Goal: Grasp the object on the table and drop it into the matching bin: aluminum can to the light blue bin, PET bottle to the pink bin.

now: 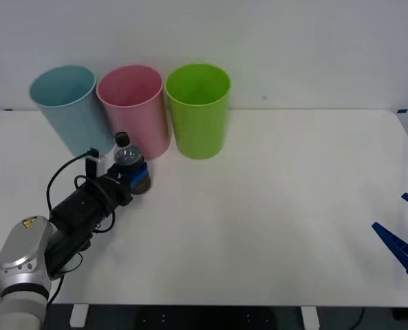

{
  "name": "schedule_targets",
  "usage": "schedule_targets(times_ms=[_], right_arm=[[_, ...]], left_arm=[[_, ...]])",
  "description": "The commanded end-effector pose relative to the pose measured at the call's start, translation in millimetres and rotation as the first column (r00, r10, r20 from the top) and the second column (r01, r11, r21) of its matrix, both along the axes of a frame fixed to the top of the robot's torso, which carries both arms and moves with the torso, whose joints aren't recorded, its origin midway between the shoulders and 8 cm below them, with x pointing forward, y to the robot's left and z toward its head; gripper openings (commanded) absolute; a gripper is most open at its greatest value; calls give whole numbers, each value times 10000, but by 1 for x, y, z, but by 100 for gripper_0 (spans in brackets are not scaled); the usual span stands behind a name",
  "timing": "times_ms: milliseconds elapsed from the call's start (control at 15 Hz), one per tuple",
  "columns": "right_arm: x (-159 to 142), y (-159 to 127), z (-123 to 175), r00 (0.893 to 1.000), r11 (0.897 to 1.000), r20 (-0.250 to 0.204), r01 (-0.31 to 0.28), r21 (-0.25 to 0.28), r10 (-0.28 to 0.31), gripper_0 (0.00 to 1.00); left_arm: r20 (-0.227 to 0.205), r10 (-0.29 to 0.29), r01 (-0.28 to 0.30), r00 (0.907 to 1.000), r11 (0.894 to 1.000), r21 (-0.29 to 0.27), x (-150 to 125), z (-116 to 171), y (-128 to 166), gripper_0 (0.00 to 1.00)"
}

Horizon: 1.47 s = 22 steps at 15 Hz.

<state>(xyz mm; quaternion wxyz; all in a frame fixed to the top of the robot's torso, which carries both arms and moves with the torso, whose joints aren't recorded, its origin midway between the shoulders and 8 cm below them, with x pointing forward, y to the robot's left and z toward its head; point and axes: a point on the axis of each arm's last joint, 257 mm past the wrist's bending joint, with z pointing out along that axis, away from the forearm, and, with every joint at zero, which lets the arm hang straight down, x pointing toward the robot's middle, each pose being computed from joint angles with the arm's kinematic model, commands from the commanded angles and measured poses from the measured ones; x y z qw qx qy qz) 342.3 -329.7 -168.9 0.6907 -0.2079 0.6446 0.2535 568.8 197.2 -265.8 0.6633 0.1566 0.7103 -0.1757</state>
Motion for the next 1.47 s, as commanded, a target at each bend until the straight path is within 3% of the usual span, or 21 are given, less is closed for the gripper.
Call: schedule_targets(times_ms=[67,267,533,733,1000,1267,1467], right_arm=[[0,0,0,10000,10000,0,0,0,0,100],[0,0,0,10000,10000,0,0,0,0,100],[0,0,0,10000,10000,0,0,0,0,100],[0,0,0,10000,10000,0,0,0,0,100],[0,0,0,10000,10000,0,0,0,0,100],[0,0,0,10000,10000,0,0,0,0,100],[0,0,0,10000,10000,0,0,0,0,100]], left_arm=[[82,-26,26,10000,10000,-48,-12,4,16,0],[295,-249,255,9993,9995,-198,-27,16,33,0],[931,-218,260,9954,9987,-443,-45,52,56,0],[1464,-172,252,9891,9982,-536,-54,83,71,0],[1813,-412,523,9826,9970,-572,-57,117,80,0],[1997,-715,985,9773,9868,-1286,-62,168,83,0],[2252,-1047,1469,9687,9727,-1796,-52,206,73,0]])
